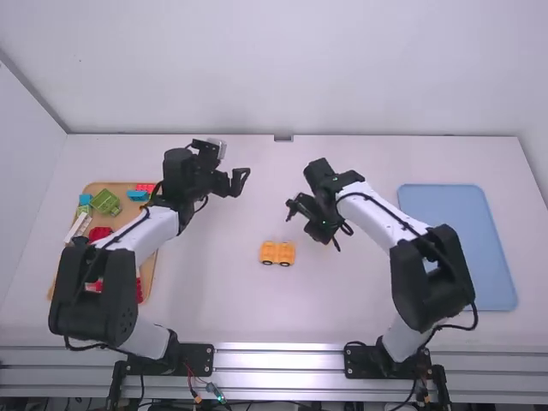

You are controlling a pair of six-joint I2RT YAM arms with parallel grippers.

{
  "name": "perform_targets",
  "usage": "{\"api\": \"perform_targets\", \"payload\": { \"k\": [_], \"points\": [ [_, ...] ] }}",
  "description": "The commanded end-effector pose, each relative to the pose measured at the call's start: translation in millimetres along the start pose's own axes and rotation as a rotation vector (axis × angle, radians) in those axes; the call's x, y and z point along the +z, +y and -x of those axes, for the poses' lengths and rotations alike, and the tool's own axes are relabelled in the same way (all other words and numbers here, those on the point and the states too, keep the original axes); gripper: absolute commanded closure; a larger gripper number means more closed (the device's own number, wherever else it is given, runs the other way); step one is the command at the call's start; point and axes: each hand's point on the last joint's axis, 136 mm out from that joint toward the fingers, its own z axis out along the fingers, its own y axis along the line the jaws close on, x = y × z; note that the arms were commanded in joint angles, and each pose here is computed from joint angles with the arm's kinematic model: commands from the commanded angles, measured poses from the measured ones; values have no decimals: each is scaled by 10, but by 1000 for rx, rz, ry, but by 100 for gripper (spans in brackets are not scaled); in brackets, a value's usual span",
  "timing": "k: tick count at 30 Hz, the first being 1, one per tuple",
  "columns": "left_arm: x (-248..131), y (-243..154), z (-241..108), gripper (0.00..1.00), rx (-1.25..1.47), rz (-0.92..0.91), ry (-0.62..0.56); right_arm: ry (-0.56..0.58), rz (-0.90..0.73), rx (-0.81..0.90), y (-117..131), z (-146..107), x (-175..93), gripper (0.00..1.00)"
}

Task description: Assemble lego blocks to make yellow taxi

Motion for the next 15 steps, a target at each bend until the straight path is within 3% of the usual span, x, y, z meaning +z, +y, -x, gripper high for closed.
{"api": "perform_targets", "payload": {
  "k": [1, 15],
  "points": [
    [-235, -69, 317, 1, 147, 30, -65, 22, -22, -131, -39, 96, 32, 96],
    [-856, -51, 442, 1, 183, 100, -172, 199, 86, -304, 221, -51, 624, 91]
  ]
}}
